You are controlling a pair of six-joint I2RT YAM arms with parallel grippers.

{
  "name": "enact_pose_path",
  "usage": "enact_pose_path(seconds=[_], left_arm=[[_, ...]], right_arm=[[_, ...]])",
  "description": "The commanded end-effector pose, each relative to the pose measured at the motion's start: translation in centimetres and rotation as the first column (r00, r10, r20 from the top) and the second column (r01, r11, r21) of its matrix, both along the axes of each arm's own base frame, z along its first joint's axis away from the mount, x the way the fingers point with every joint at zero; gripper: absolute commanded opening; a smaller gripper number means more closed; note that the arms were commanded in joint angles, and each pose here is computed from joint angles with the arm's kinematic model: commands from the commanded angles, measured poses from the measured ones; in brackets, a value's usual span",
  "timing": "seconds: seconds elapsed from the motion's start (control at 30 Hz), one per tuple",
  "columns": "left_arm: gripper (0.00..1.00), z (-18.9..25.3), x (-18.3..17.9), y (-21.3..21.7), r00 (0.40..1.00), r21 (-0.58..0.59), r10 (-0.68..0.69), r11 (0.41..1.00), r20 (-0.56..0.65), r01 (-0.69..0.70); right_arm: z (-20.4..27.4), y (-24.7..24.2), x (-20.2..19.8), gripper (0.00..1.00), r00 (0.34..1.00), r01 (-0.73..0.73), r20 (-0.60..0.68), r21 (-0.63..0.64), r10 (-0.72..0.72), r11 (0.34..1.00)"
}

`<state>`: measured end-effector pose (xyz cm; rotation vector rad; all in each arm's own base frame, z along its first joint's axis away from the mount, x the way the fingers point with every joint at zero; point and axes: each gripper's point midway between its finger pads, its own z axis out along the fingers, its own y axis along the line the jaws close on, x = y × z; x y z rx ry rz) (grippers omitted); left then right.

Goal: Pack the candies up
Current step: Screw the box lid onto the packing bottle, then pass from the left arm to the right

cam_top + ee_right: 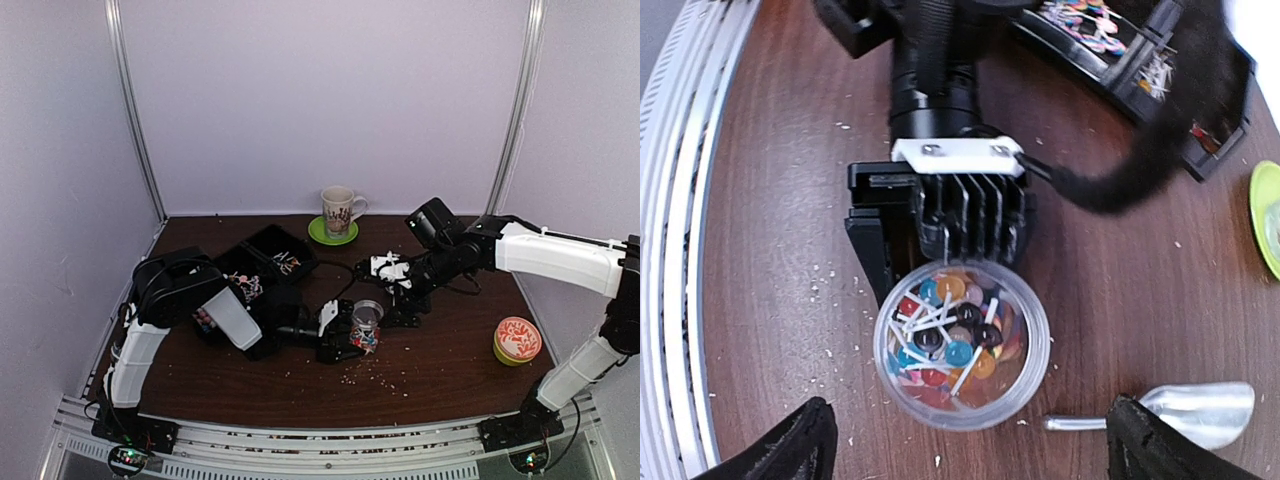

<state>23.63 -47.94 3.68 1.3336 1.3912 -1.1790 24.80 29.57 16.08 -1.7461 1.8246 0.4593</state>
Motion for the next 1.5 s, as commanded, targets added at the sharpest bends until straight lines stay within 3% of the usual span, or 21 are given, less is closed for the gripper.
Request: enact_pose_path(seconds=[0.0,0.73,0.93,1.2,1.47], left_arm=[[0.21,0.5,-1.8,-0.3,0.991,-0.003,-0.131,0.991,0.003,0.131],[0.21,-0.2,-1.4,-0.5,0.994,0.009,-0.108,0.994,-0.019,0.108],[0.20,-0.8,0.2,-0.4,1.000,0.033,-0.011,0.999,-0.006,0.011],[0.20,-1.2,2.5,-0.1,0.991,0.056,0.134,0.989,-0.011,-0.133],[0.20,-1.2,2.9,0.0,0.986,0.058,0.164,0.985,-0.016,-0.163]], right_arm=[[0.1,1.0,-1.3,0.93,0.987,-0.163,-0.010,-0.003,0.163,0.987],[-2.2,2.8,-0.6,0.76,0.991,-0.132,-0.035,-0.036,0.131,0.991],[-2.7,2.9,-0.6,0.64,0.992,-0.110,-0.071,-0.042,0.107,0.993],[-3.2,2.7,0.4,0.61,0.994,0.045,-0.099,-0.052,-0.050,0.998],[-3.9,2.1,0.4,0.61,0.980,0.155,-0.116,-0.070,-0.163,0.985]])
